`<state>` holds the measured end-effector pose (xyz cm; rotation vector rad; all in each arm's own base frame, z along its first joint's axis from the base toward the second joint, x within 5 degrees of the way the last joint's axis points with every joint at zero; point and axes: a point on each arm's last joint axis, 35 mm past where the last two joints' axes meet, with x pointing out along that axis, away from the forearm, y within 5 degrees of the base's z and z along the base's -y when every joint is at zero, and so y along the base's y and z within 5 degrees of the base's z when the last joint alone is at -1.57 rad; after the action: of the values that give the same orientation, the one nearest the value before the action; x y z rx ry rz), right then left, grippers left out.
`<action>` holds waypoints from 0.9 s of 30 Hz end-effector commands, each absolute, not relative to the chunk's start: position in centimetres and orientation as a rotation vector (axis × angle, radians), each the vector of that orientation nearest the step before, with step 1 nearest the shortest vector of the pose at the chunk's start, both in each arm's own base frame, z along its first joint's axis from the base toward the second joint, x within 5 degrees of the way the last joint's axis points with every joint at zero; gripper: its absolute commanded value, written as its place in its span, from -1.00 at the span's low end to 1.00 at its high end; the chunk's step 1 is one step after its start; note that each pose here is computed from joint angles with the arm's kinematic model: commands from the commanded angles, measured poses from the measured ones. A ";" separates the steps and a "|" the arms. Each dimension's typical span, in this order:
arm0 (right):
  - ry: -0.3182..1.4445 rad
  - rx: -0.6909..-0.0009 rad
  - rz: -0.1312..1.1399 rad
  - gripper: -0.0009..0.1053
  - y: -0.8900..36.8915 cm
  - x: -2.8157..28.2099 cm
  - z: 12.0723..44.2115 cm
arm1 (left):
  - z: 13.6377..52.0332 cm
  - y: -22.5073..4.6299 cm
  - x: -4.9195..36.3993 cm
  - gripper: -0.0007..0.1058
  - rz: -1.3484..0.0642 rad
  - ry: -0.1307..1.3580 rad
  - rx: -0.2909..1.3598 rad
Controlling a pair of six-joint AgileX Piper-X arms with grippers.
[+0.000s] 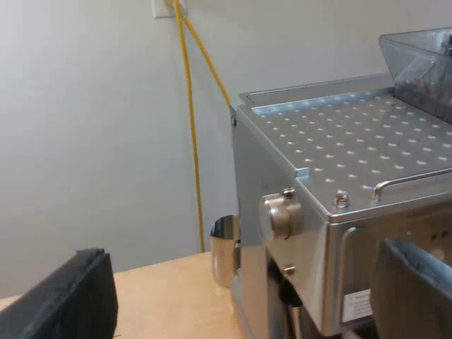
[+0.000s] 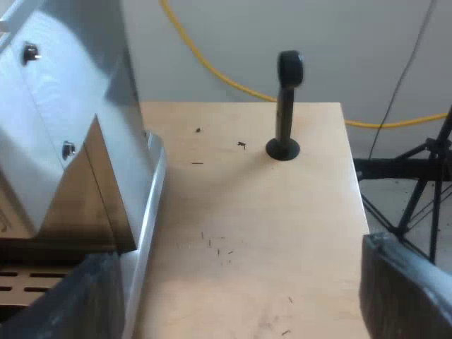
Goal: Place mug into machine
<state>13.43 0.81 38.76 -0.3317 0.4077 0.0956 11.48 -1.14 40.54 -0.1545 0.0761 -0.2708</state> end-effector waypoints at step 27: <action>0.070 -0.347 0.037 0.33 0.0 1.0 36.8 | 38.2 -1.0 -1.1 0.58 -0.324 0.079 -0.164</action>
<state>1.21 -0.01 36.67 -0.3305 0.0784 0.0365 -0.59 -0.97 38.17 -0.1548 0.0861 -0.3136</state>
